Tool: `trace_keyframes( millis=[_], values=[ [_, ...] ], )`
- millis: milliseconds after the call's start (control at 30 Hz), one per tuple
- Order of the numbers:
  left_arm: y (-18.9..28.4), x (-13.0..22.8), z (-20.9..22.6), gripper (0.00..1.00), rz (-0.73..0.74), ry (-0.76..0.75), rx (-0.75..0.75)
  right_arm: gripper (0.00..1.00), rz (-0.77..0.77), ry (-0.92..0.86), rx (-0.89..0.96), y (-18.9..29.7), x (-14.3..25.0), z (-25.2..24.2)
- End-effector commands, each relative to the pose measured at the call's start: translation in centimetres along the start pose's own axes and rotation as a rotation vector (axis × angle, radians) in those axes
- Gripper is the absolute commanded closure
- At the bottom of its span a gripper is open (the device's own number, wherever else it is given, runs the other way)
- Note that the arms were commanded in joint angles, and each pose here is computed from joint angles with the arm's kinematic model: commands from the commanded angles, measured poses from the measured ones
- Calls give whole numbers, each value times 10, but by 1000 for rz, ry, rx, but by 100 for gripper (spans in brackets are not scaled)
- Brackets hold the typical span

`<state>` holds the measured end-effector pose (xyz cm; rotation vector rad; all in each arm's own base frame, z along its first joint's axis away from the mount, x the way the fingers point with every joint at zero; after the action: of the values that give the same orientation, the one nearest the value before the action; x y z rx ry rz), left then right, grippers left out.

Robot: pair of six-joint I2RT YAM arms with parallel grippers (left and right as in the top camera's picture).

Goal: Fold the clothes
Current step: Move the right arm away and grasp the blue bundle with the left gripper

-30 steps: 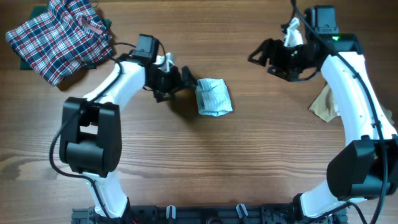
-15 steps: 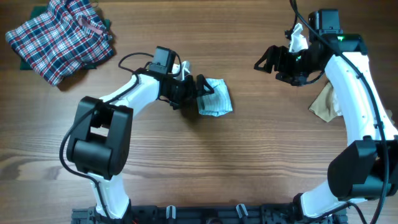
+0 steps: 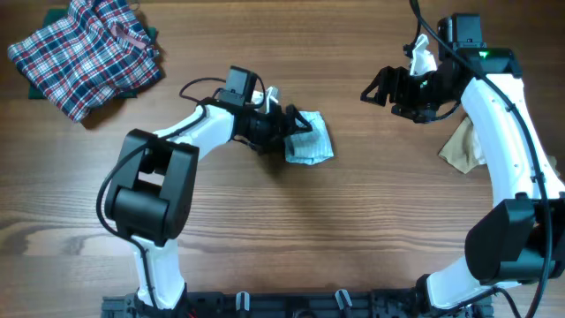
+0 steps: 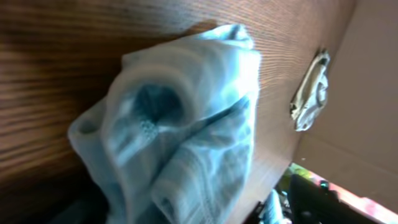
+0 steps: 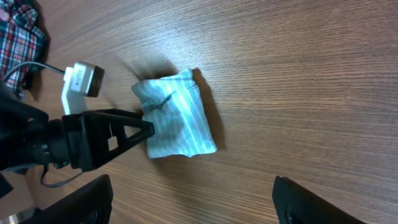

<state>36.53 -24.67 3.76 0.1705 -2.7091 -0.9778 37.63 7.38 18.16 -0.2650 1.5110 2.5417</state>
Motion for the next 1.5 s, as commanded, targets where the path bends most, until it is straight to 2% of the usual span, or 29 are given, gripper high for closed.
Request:
trace_keyframes(
  millis=[0, 233, 333, 533, 600, 1067, 1467],
  values=[
    [-23, 5, 45, 27, 19, 80, -116, 17, -31, 34, 13, 11, -2, 4],
    [-23, 5, 44, 39, 17, 78, -114, 17, -21, 28, 13, 11, 0, 3],
    [-23, 3, 43, 49, 12, 71, -109, 17, -20, 28, 13, 11, 0, 3],
    [-23, 3, 42, 89, 9, 67, -106, 17, -18, 26, 14, 11, 1, 3],
    [-23, 3, 42, 96, 10, 67, -106, 17, -17, 27, 14, 11, 1, 3],
    [-15, -7, 36, 96, -23, 52, -81, 17, -11, 22, 14, 11, 2, 3],
    [46, -48, 16, 96, -190, 27, 17, 17, -12, 23, 14, 11, 2, 3]
  ],
)
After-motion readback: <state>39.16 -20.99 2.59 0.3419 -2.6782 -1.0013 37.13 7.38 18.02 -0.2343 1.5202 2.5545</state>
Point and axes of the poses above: each gripper's point midway between its finger pads, its own y axis back along the fingers, its own z axis along the line the jaws close on, x = y × z, the point moved 2 cm from there along y, back along the fingers, and after that the axes turned 9 degrees about y, right-handed, at the moved point
